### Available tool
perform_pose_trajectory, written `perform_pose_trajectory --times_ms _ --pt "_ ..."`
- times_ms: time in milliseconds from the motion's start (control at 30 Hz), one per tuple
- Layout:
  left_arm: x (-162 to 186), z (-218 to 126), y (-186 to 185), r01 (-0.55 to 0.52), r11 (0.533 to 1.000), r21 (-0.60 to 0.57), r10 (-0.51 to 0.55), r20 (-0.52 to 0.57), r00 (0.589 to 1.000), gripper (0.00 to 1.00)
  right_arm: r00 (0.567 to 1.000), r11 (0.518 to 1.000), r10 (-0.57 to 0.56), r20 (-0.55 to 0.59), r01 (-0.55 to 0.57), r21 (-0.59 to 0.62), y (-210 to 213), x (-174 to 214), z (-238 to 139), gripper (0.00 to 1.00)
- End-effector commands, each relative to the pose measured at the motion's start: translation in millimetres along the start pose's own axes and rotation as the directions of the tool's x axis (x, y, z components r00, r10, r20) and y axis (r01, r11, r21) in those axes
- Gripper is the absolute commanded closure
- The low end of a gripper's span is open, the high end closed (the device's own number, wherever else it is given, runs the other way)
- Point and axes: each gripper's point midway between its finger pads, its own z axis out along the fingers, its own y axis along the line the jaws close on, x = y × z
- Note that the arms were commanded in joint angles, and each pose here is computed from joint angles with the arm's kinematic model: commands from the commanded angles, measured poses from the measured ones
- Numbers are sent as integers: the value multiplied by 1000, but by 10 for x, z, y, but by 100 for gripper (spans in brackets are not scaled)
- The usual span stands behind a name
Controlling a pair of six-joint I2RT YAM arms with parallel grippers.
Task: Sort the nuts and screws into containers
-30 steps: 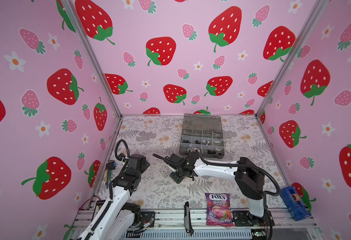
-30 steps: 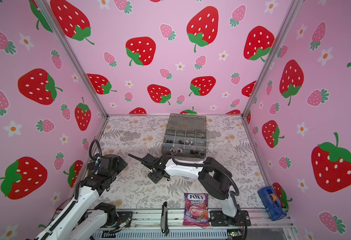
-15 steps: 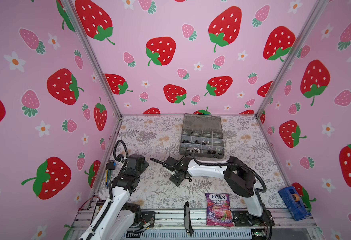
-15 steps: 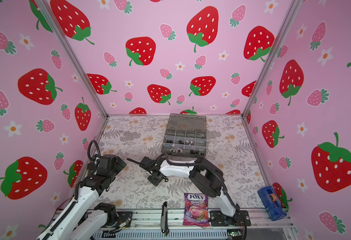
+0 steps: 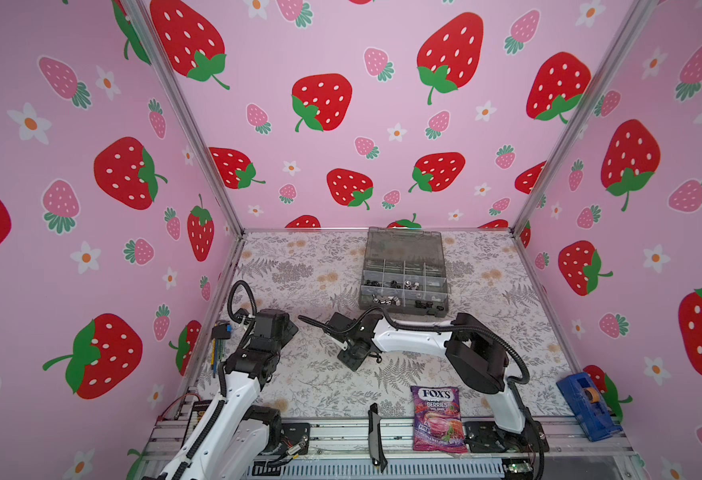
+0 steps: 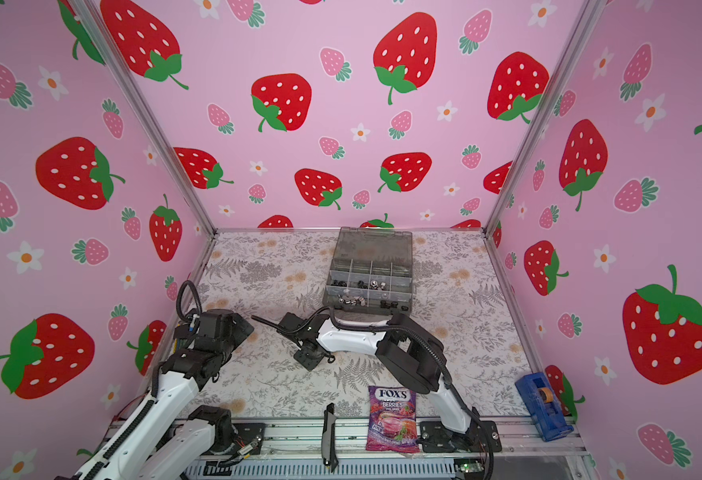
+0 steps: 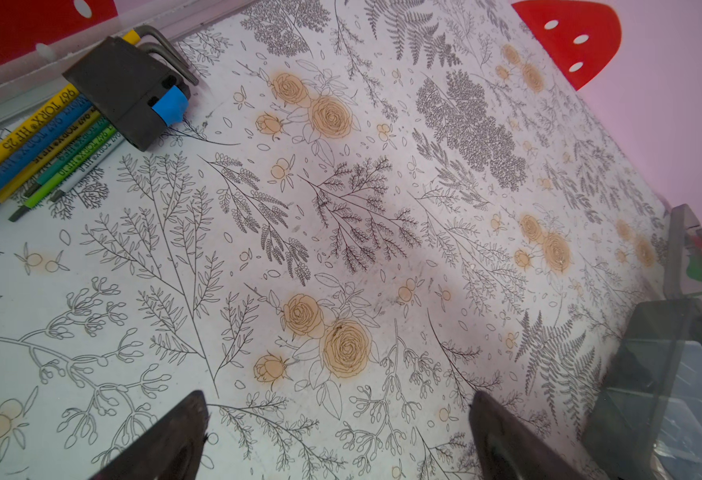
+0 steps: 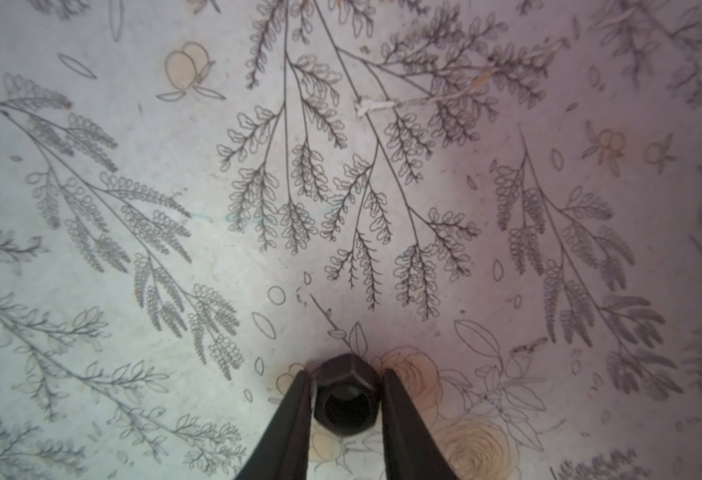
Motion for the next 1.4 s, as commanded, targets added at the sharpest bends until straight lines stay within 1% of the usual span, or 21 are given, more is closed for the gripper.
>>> perform_pose_trajectory --times_ms 0,100,233,433,567,733,833,933,1100,1233,1367 --pt "21 30 54 8 1000 -18 -8 -2 1000 1 994 999 -22 -108 26 34 -38 295 156 76" --pt "32 31 86 5 1000 -28 -5 -3 1000 1 994 999 -15 -108 18 30 -33 317 142 84" --pt "42 31 103 9 1000 -26 -9 -2 1000 1 997 999 -5 -74 8 51 -78 245 57 90" --pt "11 19 69 13 1000 -15 -13 2 1000 1 999 995 29 16 -30 90 -226 19 -202 95" --pt "1 23 21 10 1000 -4 -10 -8 1000 1 990 987 81 114 -96 130 -488 -172 -483 97" --pt "16 61 -48 11 1000 14 -11 -25 1000 1 953 957 181 242 -227 180 -1049 -360 -839 97" --pt "17 71 -81 10 1000 20 -10 -34 999 1 919 931 243 310 -311 190 -1451 -455 -1024 97" --pt "25 75 -86 12 1000 22 -12 -38 999 1 882 907 295 366 -379 183 -1823 -532 -1134 97" --pt "26 62 -98 16 999 33 -15 -38 999 1 837 867 370 403 -467 175 -2328 -548 -1121 97" --pt "14 52 -97 15 999 37 -14 -31 999 1 816 851 400 416 -500 163 -2539 -522 -1057 97" --pt "15 64 -106 16 999 39 -15 -31 999 1 810 843 417 412 -514 156 -2690 -536 -964 97"
